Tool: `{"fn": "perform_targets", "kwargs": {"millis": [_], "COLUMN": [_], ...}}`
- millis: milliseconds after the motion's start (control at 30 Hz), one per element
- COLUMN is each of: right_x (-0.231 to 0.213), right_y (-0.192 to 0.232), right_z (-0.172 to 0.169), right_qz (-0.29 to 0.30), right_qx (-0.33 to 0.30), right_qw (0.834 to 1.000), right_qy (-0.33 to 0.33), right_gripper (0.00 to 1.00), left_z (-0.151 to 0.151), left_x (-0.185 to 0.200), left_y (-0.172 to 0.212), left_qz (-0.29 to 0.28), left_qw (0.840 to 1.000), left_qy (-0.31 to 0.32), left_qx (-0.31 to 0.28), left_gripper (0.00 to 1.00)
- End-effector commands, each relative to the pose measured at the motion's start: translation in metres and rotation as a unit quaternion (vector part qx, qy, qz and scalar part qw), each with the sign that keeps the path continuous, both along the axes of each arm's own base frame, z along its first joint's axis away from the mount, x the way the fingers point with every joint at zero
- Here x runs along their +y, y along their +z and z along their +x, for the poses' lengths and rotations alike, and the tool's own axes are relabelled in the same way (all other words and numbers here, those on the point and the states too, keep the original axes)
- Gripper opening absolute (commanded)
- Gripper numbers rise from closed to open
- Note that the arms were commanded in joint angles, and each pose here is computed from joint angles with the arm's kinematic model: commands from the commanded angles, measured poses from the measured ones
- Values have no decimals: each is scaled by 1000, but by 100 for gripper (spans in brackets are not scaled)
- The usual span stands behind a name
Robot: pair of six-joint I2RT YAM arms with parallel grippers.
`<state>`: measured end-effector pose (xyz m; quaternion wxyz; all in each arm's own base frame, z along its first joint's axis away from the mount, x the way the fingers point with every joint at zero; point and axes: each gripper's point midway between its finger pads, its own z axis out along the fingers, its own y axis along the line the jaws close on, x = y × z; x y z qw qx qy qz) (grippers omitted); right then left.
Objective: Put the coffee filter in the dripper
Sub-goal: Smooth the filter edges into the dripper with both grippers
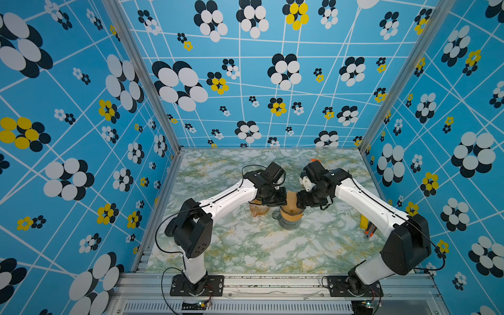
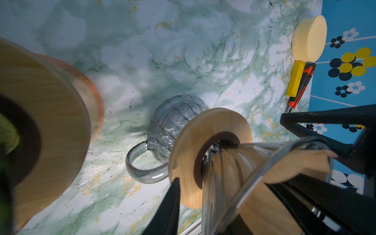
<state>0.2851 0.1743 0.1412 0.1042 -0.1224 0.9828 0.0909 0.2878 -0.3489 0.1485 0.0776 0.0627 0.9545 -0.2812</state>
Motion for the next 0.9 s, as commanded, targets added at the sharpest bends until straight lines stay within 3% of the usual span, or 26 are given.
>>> {"fn": "perform_targets", "kwargs": {"millis": [0,500,867], "right_x": [-2,-13,17], "right_y": [-11,-8,32], "right_z": [-8,-6,-2], "right_qz": [-10,0,108], "right_qx": [15,3,-14], "right_qw": [1000,1000,994], "right_qy": [7,-18,8], "right_gripper": [69,67,68], "left_z": [3,4,4], "left_x": [1,4,-2], "left_y": [2,5,11], "left_qz": [14,15,12], "left_qw": [1000,1000,1000], "left_qy": [-4,-3,-8], "left_qx": [-7,-11,-15], "left_gripper": [30,30,30]}}
